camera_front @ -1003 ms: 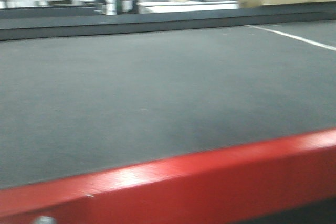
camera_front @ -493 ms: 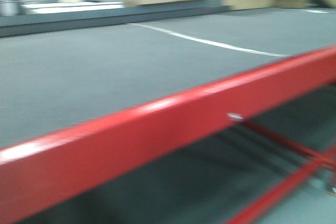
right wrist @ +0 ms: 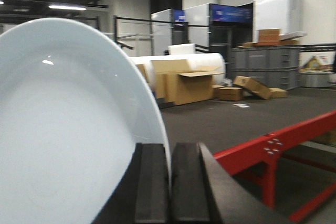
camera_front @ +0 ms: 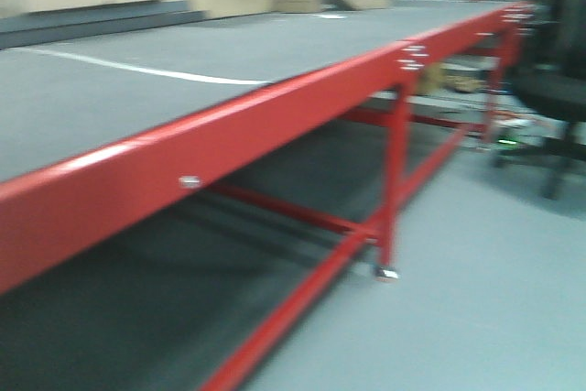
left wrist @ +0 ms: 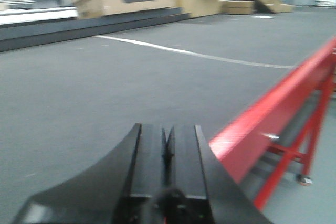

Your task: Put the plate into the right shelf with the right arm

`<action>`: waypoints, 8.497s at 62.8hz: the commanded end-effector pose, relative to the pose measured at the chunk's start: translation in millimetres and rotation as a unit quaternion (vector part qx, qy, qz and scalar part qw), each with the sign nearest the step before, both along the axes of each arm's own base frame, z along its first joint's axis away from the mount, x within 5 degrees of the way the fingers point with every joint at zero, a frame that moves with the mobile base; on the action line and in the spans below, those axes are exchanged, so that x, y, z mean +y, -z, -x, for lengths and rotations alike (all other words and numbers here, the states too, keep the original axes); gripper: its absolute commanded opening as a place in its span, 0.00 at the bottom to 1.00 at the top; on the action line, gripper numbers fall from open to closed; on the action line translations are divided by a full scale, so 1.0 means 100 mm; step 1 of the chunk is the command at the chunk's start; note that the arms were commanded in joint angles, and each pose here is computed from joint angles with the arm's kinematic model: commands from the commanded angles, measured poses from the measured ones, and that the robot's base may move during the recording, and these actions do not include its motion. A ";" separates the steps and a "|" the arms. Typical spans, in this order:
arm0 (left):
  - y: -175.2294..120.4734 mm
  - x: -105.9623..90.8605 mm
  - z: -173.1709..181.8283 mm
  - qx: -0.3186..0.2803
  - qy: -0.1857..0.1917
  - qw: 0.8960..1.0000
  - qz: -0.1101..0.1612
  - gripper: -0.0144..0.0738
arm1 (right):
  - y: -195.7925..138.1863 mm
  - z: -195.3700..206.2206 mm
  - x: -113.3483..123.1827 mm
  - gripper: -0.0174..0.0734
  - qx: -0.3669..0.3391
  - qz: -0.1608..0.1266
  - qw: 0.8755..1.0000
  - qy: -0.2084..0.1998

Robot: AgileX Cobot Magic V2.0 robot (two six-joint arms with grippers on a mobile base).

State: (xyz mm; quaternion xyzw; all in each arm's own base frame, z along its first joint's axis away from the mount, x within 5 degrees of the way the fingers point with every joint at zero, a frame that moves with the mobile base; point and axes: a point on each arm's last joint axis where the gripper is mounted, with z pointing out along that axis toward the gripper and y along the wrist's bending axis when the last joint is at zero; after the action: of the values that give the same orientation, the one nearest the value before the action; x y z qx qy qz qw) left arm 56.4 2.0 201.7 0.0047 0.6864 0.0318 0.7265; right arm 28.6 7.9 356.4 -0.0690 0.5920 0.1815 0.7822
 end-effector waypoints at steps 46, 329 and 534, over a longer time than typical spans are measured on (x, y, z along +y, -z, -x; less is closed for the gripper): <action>-0.06 0.01 0.01 -0.045 -0.006 0.999 0.001 0.11 | -0.17 0.05 0.00 0.25 -0.058 -0.008 0.998 -0.004; -0.06 0.00 0.01 -0.044 0.002 0.999 0.002 0.11 | -0.16 0.04 0.00 0.25 -0.055 -0.007 0.998 -0.004; -0.06 0.00 0.01 -0.044 0.002 0.999 0.002 0.11 | -0.81 -2.82 1.55 0.43 0.205 0.193 0.959 -0.018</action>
State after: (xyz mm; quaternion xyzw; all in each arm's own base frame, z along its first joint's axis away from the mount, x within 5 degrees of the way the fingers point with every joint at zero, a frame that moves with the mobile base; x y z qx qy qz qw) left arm 56.4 1.1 201.7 0.0098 0.6862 0.0264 0.7269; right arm 320.7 168.9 401.0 -0.1913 0.8091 0.0779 0.5502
